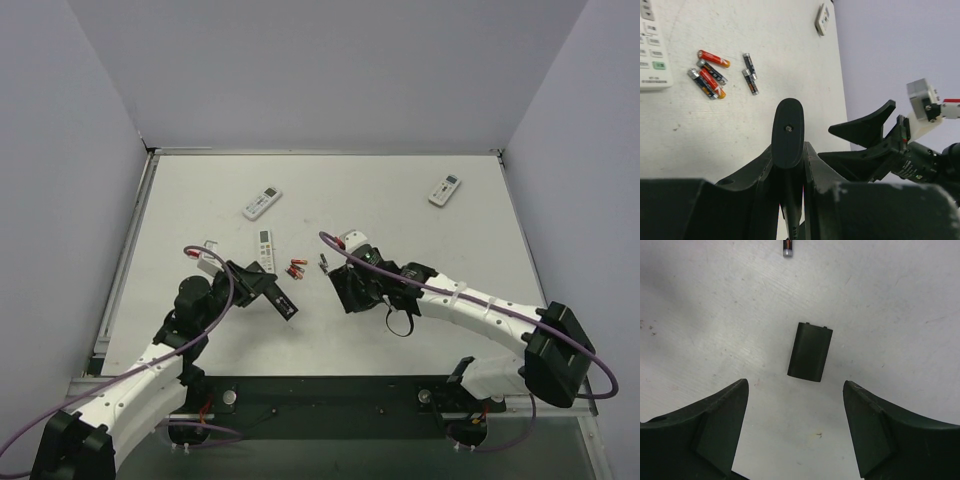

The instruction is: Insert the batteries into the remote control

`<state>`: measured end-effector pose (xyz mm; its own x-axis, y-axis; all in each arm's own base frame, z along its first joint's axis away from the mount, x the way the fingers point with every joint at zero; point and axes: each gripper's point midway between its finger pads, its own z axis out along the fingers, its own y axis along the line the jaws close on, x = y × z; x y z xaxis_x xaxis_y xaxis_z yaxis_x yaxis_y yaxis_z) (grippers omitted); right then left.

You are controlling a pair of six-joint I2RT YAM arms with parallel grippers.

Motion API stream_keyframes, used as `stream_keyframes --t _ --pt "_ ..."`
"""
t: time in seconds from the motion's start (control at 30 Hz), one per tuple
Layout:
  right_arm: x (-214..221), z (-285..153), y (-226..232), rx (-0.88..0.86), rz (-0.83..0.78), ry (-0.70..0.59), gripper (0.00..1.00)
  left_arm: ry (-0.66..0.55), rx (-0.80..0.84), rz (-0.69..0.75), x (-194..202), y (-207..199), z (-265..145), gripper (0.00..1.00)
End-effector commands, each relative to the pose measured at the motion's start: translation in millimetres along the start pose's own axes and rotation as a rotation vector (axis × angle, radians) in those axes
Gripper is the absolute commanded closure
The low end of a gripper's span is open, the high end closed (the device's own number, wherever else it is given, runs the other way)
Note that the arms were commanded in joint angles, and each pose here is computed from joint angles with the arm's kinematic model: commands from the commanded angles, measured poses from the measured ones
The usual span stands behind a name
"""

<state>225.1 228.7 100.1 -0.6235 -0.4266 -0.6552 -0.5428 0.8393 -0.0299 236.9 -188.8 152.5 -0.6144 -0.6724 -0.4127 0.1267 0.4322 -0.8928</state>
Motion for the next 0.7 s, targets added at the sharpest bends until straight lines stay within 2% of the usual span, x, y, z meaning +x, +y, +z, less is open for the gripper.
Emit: stream_keyframes --t 0.0,0.1,0.17,0.4,0.5,0.67 --pt "12 15 8 0.004 0.129 0.03 0.29 -0.057 -0.075 0.01 -9 16 -2 1.0" --pt "-2 14 31 -0.123 0.136 -0.01 0.29 -0.058 -0.053 0.004 -8 14 -3 1.0" --pt "-15 4 57 -0.283 0.11 -0.038 0.27 -0.057 -0.023 0.003 -8 9 -3 1.0" --pt "-65 -40 115 -0.697 0.084 -0.145 0.13 -0.042 0.203 0.045 -14 -47 -5 1.0" --pt "-78 -57 130 -0.818 0.088 -0.175 0.13 -0.037 0.306 0.059 -18 -74 -10 1.0" --pt "-95 -70 134 -0.926 0.119 -0.226 0.14 -0.039 0.467 0.101 -24 -116 -23 1.0"
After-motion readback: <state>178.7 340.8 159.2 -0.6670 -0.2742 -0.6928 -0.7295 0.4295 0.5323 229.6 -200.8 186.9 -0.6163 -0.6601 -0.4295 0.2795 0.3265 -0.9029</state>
